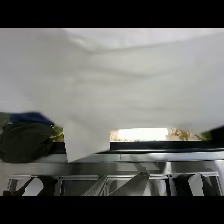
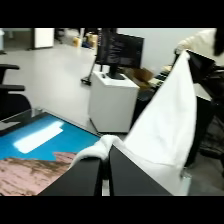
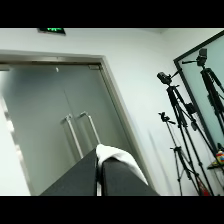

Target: Fold the shirts.

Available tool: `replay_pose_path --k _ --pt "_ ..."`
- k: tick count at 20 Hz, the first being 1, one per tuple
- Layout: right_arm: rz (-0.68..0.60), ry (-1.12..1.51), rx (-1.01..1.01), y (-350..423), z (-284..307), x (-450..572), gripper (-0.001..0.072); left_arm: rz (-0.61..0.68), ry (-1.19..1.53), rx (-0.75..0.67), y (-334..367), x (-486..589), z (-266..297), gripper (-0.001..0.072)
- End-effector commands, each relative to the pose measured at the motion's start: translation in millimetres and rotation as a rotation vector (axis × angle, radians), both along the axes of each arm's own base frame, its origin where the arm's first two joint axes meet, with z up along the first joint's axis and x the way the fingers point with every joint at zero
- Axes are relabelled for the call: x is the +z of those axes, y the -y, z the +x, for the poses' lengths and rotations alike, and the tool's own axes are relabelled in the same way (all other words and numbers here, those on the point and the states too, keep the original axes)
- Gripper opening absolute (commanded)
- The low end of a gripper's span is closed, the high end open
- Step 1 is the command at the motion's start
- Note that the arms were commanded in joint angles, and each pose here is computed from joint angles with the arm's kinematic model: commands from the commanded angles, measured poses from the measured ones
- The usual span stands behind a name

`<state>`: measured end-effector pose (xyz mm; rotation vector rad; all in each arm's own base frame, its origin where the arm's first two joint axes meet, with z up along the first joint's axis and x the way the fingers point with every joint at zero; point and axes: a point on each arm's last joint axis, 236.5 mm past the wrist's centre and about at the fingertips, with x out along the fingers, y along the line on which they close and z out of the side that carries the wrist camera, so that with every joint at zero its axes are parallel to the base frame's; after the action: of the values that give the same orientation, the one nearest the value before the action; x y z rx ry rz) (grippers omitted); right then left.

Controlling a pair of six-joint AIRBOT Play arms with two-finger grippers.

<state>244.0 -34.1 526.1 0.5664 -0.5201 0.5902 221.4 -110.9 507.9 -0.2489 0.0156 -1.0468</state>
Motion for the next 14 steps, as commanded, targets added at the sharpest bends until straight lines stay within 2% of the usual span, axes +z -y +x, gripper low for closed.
replay_pose_path --k 1,4,7,11,14 --pt "-0.083 -0.165 -0.077 -0.7 31.4 -36.6 0.0016 -0.037 -0.064 0.144 -33.0 -30.6 22.5 0.0026" --pt "-0.16 -0.4 -0.103 -5.9 81.6 -103.3 0.0016 -0.044 -0.237 0.054 -30.1 -90.7 70.4 0.0026" --pt "-0.193 -0.592 -0.064 -16.9 129.5 -181.1 0.0016 0.051 -0.465 -0.015 -0.2 -179.6 135.2 0.0028" --pt "-0.111 -0.892 -0.11 2.8 198.8 -325.3 0.0016 0.2 -0.711 0.002 23.5 -313.4 228.2 0.0029" --pt "-0.059 -1.087 -0.142 23.4 241.2 -437.0 0.0016 0.195 -0.869 -0.053 32.6 -401.2 282.3 0.0029"
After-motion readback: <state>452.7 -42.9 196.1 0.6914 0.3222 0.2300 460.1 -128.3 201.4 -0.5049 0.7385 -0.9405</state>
